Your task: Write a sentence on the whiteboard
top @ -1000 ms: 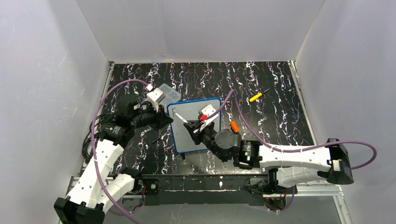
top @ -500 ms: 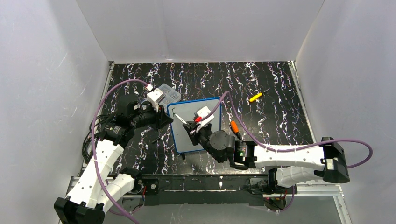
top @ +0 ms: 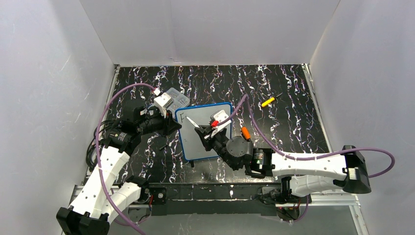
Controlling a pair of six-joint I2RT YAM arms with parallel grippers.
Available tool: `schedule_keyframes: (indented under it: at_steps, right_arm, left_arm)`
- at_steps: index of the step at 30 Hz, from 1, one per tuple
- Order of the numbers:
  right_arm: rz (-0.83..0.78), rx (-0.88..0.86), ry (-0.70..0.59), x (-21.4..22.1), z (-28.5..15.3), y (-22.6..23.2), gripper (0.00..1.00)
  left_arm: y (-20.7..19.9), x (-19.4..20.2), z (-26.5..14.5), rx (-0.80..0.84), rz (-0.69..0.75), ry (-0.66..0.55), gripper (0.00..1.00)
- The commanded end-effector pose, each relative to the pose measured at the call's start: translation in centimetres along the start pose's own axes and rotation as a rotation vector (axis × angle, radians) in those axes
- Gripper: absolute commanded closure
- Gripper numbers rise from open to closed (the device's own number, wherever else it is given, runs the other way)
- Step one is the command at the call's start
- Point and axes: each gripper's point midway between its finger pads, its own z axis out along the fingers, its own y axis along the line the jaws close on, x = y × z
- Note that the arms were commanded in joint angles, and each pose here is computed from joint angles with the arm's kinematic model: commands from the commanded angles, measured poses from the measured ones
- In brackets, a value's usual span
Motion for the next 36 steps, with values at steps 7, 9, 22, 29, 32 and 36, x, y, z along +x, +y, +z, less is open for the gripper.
schedule_keyframes:
  at_steps: [7, 9, 22, 29, 32, 36]
  right_arm:
    - [0.046, 0.026, -0.049, -1.6, -0.2, -0.6, 0.99]
    - [0.043, 0.031, -0.043, -1.4, -0.2, -0.7, 0.99]
    - [0.016, 0.063, -0.025, -0.6, 0.2, -1.0, 0.99]
    - [-0.018, 0.032, -0.019, -0.4, 0.6, -0.3, 0.99]
    - [-0.030, 0.018, 0.006, 0.4, 0.6, 0.0, 0.99]
    - [-0.033, 0.016, 0.041, 1.6, 0.3, -0.2, 0.99]
  left_arm:
    - [-0.1, 1.7, 0.0, 0.002, -0.005, 0.051, 1.00]
    - [-0.1, 1.7, 0.0, 0.001, -0.005, 0.053, 1.00]
    - [-0.1, 1.9, 0.1, 0.005, -0.002, 0.059, 1.00]
    - [-0.1, 1.9, 0.2, 0.005, -0.001, 0.061, 1.00]
    - [-0.1, 1.9, 0.2, 0.006, -0.001, 0.061, 1.00]
    - [-0.1, 1.9, 0.1, 0.005, 0.001, 0.058, 1.00]
